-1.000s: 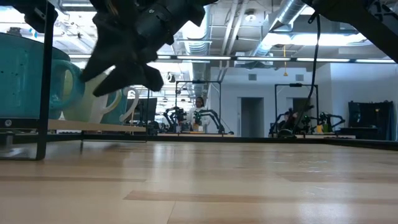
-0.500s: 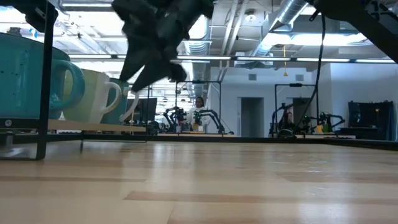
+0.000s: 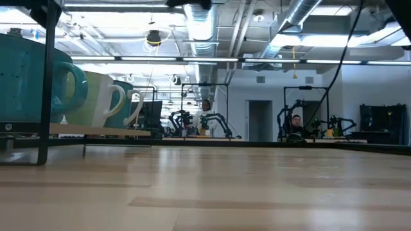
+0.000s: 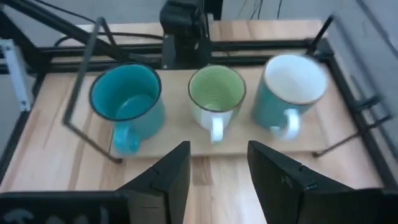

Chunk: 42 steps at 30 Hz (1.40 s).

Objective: Stack small to large cups/mugs on shelf
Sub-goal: Return to Home Position

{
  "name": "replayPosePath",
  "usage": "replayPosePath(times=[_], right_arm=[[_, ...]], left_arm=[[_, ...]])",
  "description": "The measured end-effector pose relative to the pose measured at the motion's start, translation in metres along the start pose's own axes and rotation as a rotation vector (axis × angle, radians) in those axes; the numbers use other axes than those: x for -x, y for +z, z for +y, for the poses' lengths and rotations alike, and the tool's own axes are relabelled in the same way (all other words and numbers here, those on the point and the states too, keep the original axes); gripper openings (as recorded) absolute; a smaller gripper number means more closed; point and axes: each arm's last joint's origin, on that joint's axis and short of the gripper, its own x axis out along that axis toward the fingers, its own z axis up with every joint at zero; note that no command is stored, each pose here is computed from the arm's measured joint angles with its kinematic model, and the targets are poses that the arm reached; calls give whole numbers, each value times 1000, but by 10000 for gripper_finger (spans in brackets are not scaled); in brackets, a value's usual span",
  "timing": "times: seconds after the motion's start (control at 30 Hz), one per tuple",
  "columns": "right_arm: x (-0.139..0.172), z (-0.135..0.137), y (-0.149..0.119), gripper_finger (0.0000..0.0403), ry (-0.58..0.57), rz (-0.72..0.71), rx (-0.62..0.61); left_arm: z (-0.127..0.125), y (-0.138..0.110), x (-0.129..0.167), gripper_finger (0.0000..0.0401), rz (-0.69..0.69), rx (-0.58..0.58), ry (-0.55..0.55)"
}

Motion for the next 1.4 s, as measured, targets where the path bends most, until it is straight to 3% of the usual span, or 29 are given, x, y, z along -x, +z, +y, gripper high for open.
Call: replayPosePath(times=[0.27,0.57,0.93,1.13,1.4], right_arm=[[63,-7,6,182,-33,-37,-8],[105,-5,7,182,-30,-75,13],[181,3,-8,182,-18,-84,54],[198,4,-27,182,-19,-127,69],[197,0,-86,182,-51,-272,50]], left_arm=[[-3,10,1,98,-103,-91,-22],[-4,14,1,98,-142,-69,-32],[-4,15,1,98,-156,-67,-38],[-4,15,1,98,-158,-66,-26],[-3,14,1,98,-146,-68,-22]])
